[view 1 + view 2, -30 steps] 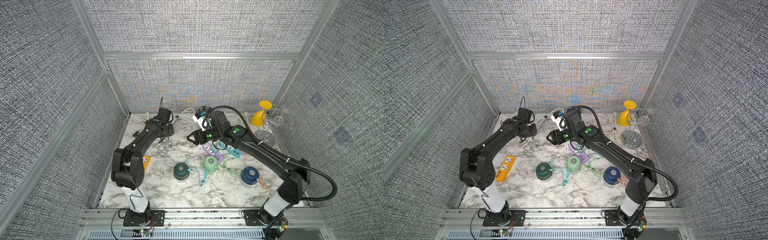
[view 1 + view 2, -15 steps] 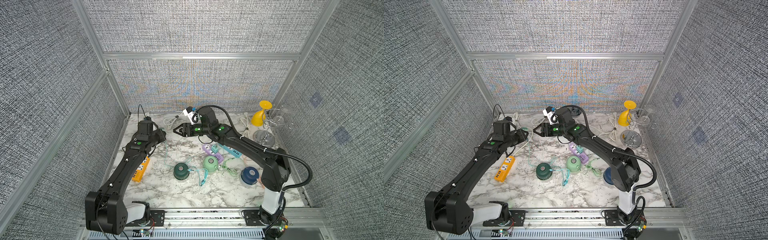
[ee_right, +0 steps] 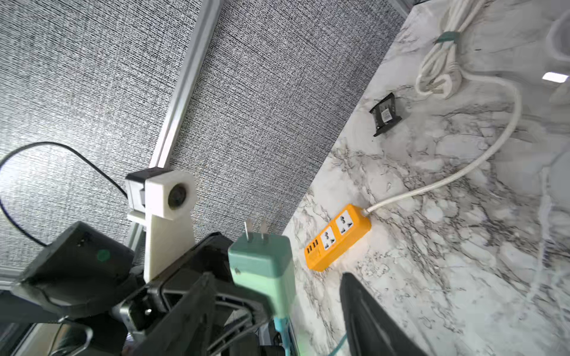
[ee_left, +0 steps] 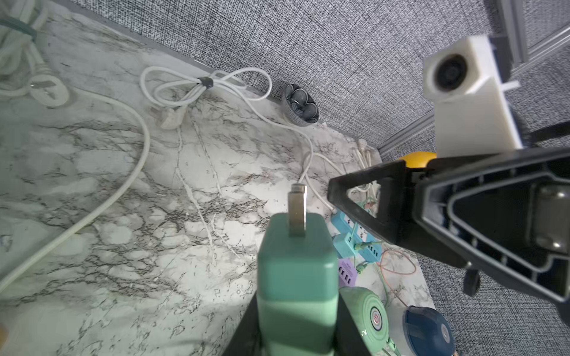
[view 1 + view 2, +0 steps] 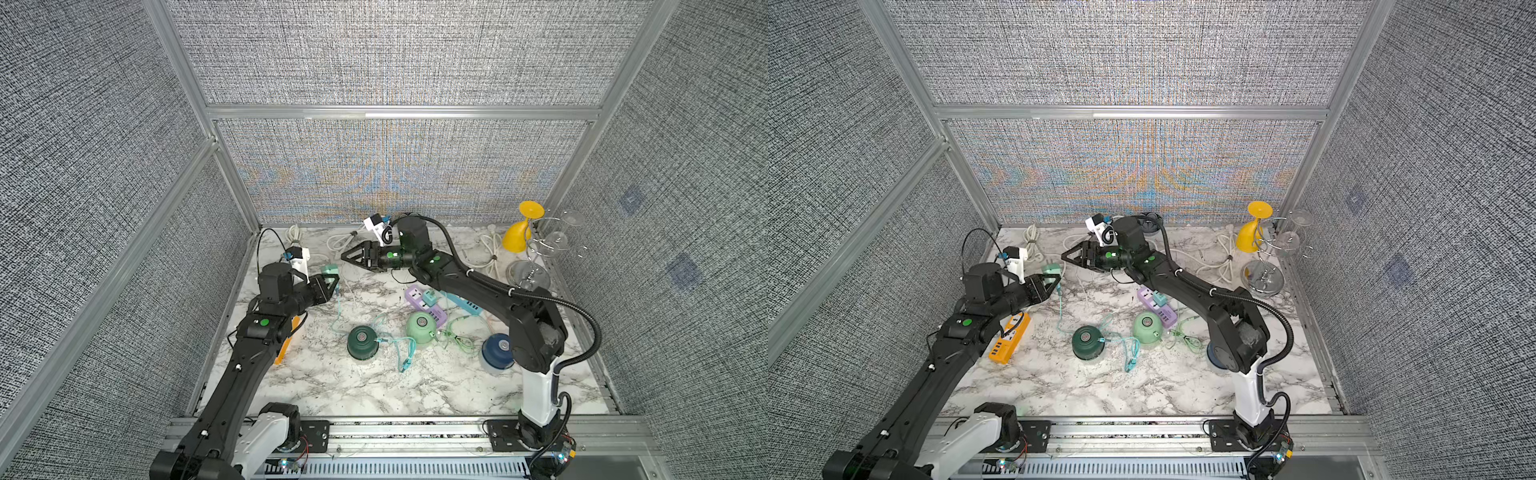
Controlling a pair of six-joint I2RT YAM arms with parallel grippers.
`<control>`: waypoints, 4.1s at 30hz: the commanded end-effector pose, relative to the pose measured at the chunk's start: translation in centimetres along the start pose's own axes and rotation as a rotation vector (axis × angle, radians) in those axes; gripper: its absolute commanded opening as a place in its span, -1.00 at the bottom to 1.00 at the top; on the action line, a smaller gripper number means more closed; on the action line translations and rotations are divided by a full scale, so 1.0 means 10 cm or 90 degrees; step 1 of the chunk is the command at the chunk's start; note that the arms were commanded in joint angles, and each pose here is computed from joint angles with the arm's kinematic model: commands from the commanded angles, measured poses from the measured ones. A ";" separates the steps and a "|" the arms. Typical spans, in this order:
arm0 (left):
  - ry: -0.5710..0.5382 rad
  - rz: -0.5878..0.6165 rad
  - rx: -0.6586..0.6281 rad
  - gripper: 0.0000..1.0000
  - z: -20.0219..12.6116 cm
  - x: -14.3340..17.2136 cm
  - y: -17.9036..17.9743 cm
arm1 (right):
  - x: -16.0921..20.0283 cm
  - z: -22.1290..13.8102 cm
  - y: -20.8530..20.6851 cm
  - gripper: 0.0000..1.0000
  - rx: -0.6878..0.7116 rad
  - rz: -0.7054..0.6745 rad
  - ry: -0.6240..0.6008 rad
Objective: Charge the cordless meat grinders
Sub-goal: Place the plug at the center of the board, then pick up the plug from the center of the board.
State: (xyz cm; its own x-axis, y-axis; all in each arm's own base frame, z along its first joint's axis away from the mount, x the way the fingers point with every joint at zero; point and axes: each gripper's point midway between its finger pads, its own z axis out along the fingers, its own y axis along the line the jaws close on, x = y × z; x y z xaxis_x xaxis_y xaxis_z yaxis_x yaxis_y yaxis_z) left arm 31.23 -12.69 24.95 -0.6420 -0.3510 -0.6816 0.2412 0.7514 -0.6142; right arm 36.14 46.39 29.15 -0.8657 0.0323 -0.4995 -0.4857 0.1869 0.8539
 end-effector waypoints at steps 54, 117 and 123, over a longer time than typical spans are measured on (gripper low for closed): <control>-0.010 -0.465 -0.403 0.23 0.08 1.61 2.08 | 0.20 -0.23 -0.01 0.29 -0.034 0.004 0.023; 0.415 -0.133 -0.587 0.15 0.16 1.41 2.19 | 0.24 -0.39 0.00 0.28 -0.053 0.014 0.012; 0.408 -0.138 -0.551 -0.46 0.26 1.28 2.08 | 0.28 -0.48 0.02 0.27 -0.020 -0.026 0.018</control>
State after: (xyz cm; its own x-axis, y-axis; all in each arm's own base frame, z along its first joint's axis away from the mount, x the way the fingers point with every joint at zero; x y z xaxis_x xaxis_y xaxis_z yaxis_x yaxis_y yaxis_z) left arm 29.74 -2.45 1.61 -0.9255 -0.3613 -0.1133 -0.3629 0.9318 -0.0072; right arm 33.31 42.15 28.62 -0.8737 0.0154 -0.4862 -0.4800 0.1349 0.8668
